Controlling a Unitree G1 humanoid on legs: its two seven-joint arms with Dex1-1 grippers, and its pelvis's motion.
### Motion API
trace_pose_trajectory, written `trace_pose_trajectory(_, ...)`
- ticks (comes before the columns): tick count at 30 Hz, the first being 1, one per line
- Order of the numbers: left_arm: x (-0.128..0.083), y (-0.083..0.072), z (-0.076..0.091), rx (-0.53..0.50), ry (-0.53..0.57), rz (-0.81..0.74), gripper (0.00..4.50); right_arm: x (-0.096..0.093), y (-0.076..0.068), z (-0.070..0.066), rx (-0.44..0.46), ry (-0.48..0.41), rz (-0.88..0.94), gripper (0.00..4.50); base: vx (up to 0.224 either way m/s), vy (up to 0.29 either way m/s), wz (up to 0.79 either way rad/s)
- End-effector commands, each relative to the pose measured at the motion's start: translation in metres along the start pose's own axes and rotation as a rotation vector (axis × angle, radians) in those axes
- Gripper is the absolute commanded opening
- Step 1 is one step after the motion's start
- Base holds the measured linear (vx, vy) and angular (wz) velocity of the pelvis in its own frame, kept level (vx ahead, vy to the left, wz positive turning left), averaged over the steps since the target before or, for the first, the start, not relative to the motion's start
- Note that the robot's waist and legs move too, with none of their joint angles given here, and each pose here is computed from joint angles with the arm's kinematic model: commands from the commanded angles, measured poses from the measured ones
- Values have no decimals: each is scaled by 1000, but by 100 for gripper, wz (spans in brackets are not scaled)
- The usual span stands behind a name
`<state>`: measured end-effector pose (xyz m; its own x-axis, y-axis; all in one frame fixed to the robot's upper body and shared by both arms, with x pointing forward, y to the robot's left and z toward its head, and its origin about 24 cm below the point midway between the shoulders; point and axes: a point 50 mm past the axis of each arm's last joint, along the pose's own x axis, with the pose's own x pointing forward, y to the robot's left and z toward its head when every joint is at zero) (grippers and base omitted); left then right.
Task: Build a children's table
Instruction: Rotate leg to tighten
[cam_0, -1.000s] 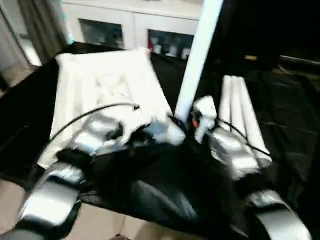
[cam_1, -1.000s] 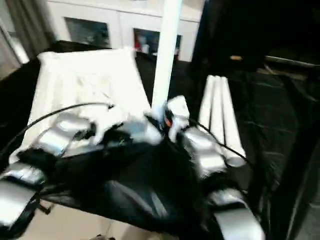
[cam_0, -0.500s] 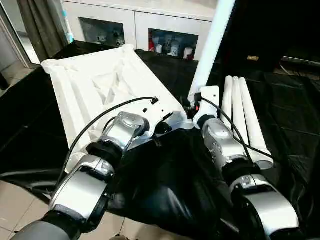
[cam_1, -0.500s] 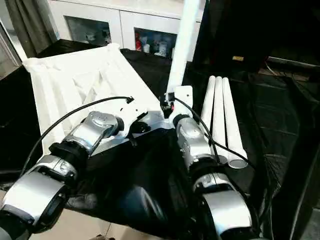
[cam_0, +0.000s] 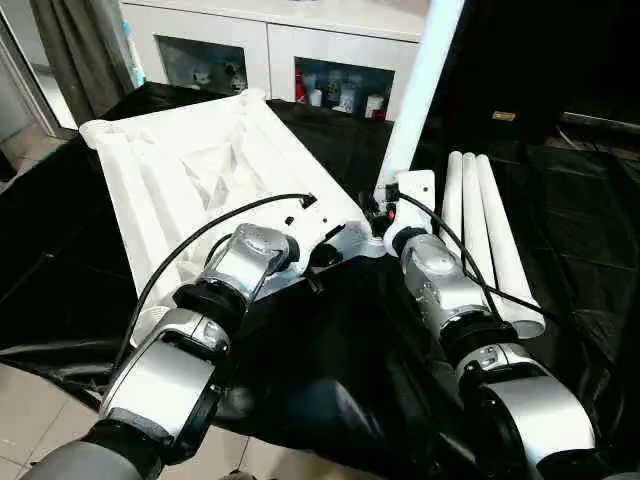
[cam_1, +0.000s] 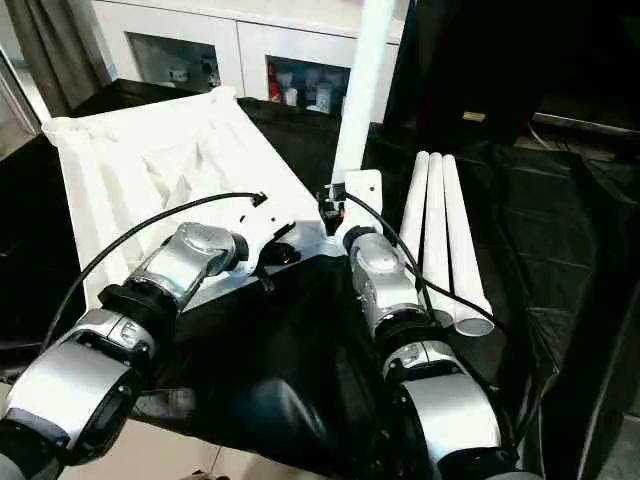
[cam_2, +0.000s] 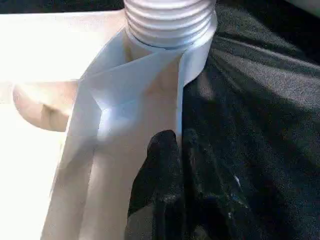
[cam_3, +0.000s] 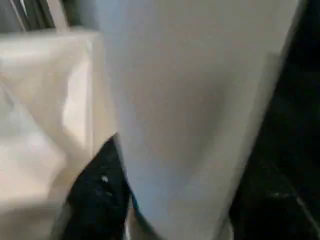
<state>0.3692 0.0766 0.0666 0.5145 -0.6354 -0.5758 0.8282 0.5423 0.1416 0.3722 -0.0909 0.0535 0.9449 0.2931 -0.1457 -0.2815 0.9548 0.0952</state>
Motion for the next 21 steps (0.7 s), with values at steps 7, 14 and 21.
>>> trace_pose_trajectory(7,-3,6,5,37,-23,34,0,-9,20,-42,65,171,118,336,0,0,0)
trace_pose_trajectory(14,-9,5,5,87,-57,-18,0,-7,17,-25,39,87,227,389,0,0,0)
trace_pose_trajectory(21,-20,6,-5,107,-77,-103,0,-14,-8,-10,-70,94,377,403,0,0,0)
